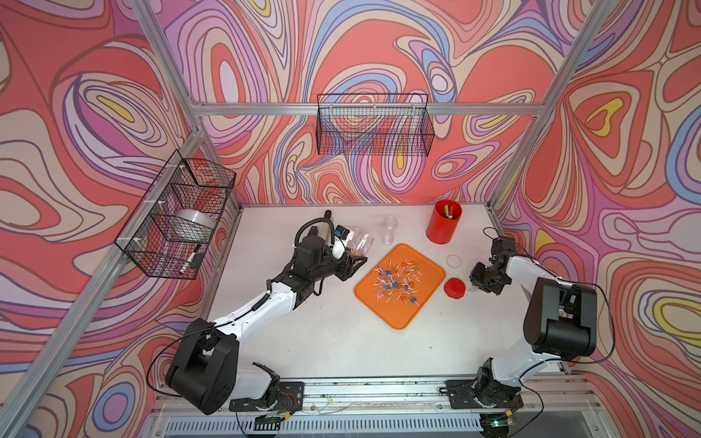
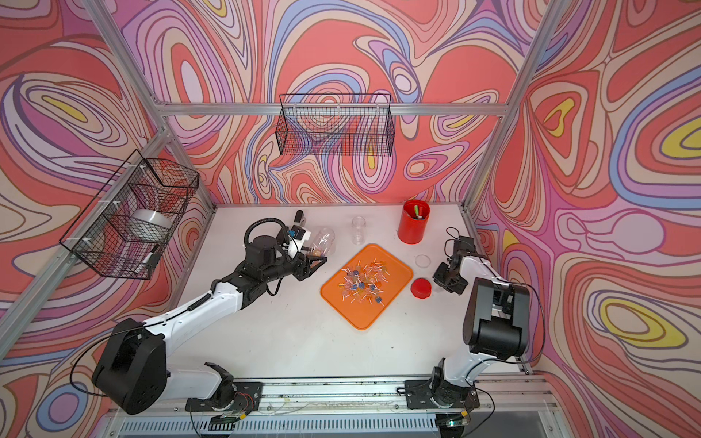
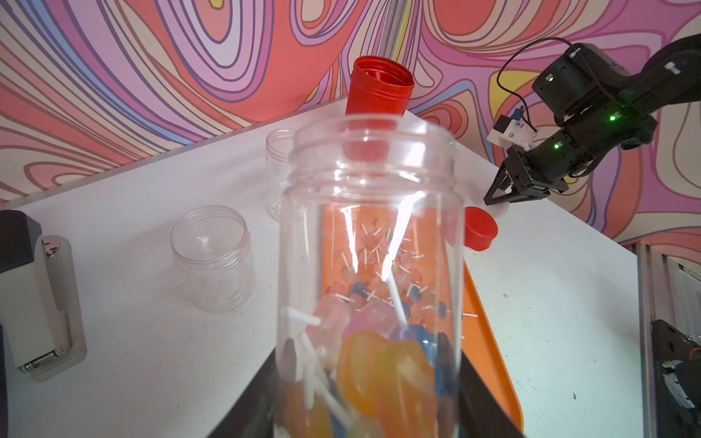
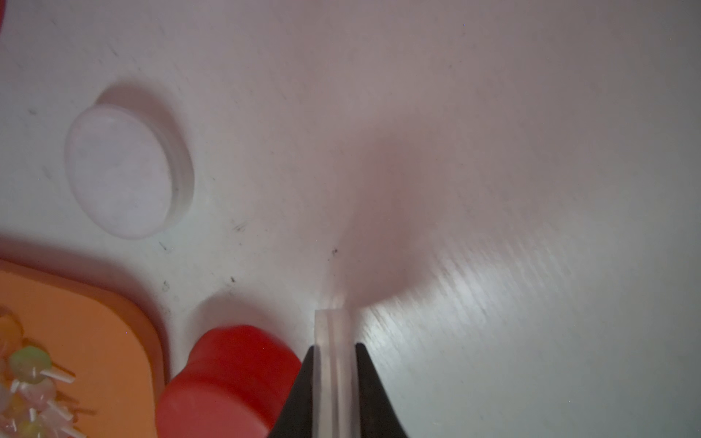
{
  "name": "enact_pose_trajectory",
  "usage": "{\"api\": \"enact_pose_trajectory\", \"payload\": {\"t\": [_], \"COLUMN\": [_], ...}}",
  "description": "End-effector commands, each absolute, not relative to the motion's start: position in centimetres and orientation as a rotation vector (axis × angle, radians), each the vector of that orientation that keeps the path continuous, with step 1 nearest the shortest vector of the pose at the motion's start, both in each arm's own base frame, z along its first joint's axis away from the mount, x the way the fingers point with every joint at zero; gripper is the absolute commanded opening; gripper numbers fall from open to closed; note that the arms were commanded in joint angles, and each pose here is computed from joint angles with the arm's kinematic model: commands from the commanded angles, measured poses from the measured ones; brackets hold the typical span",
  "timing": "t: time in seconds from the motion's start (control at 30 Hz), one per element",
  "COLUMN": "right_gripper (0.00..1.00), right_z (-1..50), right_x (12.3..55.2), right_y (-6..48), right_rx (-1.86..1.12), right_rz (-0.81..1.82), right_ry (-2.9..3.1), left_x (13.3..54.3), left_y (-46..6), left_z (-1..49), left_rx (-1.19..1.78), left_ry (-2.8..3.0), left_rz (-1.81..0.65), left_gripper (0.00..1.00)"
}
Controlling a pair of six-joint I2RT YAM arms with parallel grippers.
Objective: Pour the candies out of the jar
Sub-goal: Adjust the lid at the center of the board.
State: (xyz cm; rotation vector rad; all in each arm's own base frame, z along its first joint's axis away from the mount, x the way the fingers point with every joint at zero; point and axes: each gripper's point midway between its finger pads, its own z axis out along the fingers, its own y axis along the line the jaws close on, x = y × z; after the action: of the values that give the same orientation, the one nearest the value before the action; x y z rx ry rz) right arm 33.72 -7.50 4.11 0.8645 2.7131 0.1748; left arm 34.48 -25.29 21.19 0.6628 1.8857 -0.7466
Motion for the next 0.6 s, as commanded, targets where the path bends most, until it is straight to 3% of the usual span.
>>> {"api": "enact_pose_trajectory", "payload": {"t": [0.0, 0.2, 0.47, 0.57], "right_gripper": [0.18, 0.19, 0.42, 0.45], "right_z": [5.4, 5.0, 4.4, 5.4], "right_x": [36.3, 38.0, 36.9, 36.4], "right_y": [-7.2, -7.8, -8.7, -9.9], "right_rx": [0.848, 0.855, 0.899, 0.92], "right_rz": [0.265, 0.263, 0.168, 0.069], "right_ry": [2.633, 2.599, 2.64, 2.633], "left_x": [34.6, 34.5, 34.5, 34.5], "left_y": [-25.4, -25.3, -25.2, -25.3], "left_z": [23.1, 23.3, 23.6, 23.6], "left_rx": [0.67, 0.669, 0.671, 0.672], "left_ry": [1.806, 1.804, 1.8, 1.804], "left_rz": [-0.746, -0.748, -0.742, -0.75], "left_gripper": [0.0, 0.0, 0.0, 0.0]}}
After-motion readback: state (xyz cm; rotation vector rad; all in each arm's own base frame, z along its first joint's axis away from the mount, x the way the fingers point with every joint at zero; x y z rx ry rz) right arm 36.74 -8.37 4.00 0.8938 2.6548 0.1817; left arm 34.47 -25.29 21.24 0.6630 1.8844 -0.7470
